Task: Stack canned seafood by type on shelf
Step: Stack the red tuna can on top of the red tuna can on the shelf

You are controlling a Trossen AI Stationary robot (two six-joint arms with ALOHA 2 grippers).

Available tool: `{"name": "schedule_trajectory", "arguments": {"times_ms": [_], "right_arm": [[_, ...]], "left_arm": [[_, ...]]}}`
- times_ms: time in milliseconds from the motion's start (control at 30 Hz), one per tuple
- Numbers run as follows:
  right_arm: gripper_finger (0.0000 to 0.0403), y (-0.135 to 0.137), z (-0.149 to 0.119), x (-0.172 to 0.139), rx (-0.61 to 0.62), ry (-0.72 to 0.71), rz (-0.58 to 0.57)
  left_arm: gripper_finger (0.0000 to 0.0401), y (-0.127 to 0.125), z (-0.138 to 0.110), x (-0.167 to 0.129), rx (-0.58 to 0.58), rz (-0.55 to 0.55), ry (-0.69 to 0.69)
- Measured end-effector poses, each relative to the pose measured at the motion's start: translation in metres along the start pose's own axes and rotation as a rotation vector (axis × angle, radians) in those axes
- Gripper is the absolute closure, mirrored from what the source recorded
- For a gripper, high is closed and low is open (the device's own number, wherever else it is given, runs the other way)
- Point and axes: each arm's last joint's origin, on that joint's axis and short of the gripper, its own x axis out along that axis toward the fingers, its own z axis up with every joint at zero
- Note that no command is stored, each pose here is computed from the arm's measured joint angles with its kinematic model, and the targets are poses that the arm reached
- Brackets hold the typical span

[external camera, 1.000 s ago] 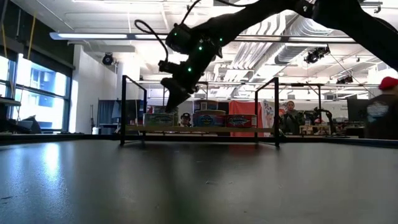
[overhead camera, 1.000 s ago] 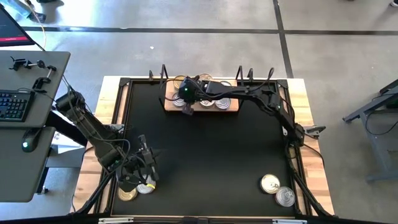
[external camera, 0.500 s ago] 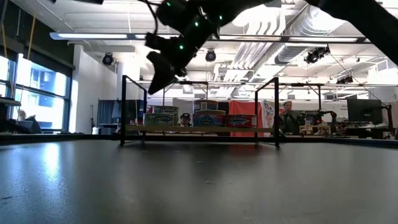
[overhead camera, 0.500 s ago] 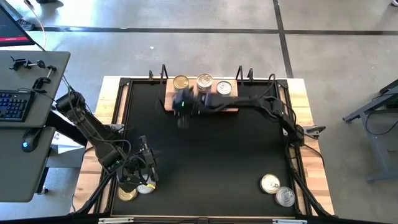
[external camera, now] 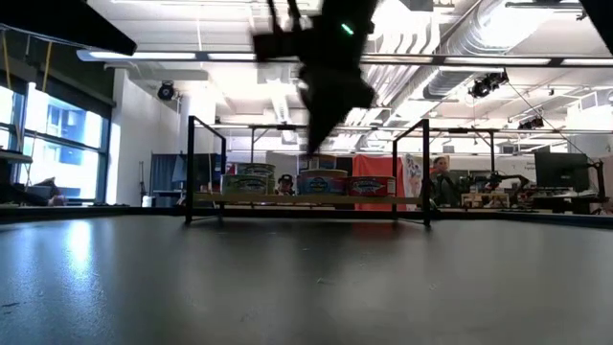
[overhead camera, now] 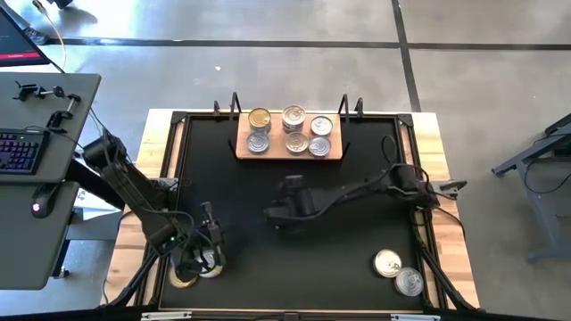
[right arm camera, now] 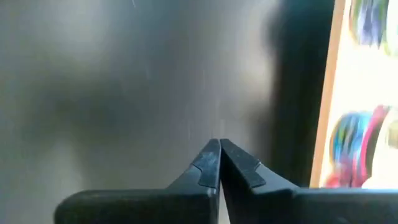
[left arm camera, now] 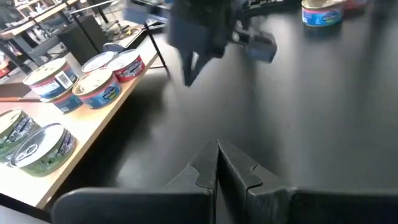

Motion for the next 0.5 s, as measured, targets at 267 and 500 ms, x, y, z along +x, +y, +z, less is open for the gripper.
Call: {"name": "schedule_trajectory", "arguments": {"times_ms": [267,500], "right_arm": [[0.0403,0.047,-0.102,0.029,0.372,-0.069,-0.021],[0.0403,0.075,-0.149,0.040,0.645,-0.379,0.134]], "left_arm": [[0.0401,-0.004,-0.007,0.022,-0.001,0.073,0.034],[0.0401,0.001,0.010,0.055,0.014,-0.150,0.265]]}}
